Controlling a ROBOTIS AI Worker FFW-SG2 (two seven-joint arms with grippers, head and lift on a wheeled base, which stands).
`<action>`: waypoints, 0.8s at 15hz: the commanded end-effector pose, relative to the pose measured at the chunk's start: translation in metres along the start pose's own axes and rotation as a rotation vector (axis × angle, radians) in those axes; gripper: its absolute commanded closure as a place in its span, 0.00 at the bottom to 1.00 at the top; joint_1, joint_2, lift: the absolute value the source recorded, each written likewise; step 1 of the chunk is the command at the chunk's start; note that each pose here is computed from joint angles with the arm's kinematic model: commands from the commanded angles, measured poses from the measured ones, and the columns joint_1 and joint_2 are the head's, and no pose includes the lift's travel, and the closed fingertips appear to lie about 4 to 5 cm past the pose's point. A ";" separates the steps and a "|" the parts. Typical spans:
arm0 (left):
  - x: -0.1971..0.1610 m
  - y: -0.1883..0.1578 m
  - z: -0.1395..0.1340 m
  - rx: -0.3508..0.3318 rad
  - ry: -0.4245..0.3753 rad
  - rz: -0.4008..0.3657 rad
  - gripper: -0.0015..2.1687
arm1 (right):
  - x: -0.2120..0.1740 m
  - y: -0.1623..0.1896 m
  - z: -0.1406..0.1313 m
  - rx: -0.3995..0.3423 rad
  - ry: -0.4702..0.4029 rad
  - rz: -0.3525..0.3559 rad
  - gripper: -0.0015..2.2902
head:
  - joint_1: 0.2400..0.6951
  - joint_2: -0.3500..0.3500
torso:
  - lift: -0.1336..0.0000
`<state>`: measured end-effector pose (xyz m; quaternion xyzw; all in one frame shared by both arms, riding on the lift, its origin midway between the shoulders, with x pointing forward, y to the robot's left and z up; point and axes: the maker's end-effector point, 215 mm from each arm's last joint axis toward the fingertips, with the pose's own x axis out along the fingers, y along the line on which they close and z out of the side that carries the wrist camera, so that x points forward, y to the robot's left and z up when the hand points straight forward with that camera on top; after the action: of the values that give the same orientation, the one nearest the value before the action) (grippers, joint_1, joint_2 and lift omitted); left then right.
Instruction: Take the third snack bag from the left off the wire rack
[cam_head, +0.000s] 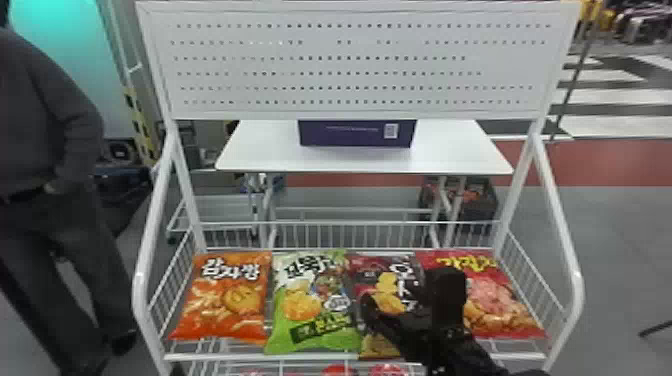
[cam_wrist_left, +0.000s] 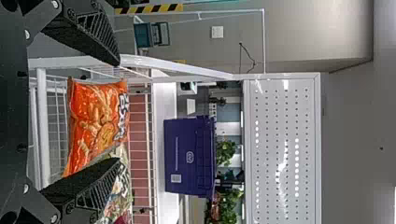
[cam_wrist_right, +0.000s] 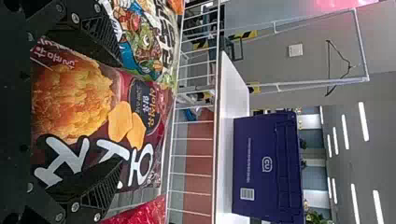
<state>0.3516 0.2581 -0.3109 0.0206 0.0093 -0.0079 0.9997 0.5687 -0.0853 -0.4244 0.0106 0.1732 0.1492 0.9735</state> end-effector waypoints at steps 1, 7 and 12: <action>0.003 0.000 0.000 -0.003 0.000 0.000 0.08 | 0.002 -0.001 -0.013 -0.002 0.060 0.001 0.13 | 0.57 0.50 | 1.00; 0.007 -0.003 -0.004 -0.008 0.002 -0.003 0.08 | -0.003 0.008 -0.020 0.007 0.109 0.029 0.53 | 0.57 0.50 | 1.00; 0.008 -0.004 -0.004 -0.011 0.002 -0.003 0.08 | -0.014 0.009 -0.009 0.006 0.101 0.032 0.82 | 0.57 0.50 | 1.00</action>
<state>0.3586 0.2541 -0.3150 0.0153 0.0100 -0.0095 0.9998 0.5523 -0.0795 -0.4298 0.0097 0.2208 0.1647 0.9613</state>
